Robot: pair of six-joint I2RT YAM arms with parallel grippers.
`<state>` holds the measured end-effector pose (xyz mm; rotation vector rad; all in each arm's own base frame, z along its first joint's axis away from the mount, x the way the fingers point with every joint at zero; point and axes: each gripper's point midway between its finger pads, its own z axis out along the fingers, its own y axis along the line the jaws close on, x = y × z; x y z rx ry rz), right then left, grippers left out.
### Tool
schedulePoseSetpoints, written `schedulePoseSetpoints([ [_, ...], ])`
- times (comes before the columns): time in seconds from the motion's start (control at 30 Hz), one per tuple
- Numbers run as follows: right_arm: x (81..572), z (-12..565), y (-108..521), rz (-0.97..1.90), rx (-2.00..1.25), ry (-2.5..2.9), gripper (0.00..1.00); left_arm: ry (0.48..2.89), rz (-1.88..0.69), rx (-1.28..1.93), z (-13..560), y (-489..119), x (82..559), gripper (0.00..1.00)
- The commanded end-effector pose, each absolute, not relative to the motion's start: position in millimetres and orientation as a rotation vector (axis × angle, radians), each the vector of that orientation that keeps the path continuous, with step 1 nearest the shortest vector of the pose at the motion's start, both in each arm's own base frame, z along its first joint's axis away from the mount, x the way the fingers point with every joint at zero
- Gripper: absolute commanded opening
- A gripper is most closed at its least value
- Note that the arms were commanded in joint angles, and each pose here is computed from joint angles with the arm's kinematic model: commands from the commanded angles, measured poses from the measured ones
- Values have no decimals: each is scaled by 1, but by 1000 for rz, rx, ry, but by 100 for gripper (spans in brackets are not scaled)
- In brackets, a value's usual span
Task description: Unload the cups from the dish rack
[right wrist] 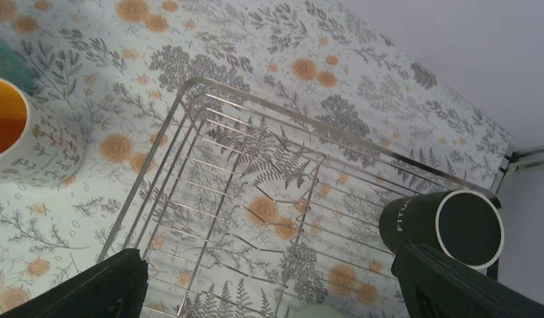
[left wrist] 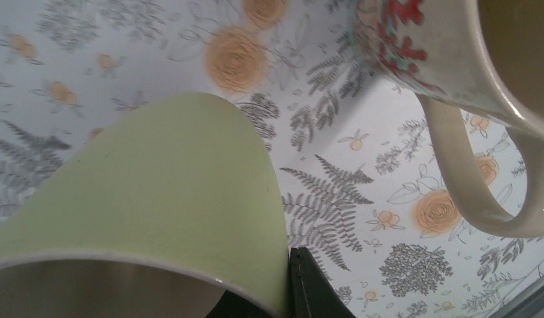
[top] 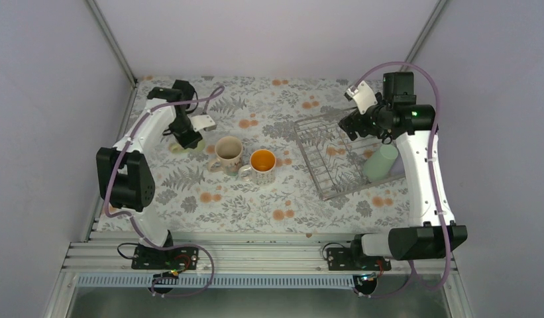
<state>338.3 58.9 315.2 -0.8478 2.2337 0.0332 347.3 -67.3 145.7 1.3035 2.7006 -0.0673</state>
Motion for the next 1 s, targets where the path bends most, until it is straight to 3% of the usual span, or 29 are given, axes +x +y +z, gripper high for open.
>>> schedulePoseSetpoints([
  [0.0, 334, 312, 50, -39, -856, 2243, 97, 2762, -39, 1375, 127, -73, 323, 2],
  [0.8, 330, 302, 42, -94, -857, 2260, 98, 2874, -17, 1393, 90, -72, 313, 2],
  [0.97, 331, 298, 43, -91, -858, 2266, 98, 2859, -79, 1398, 97, -80, 313, 13],
])
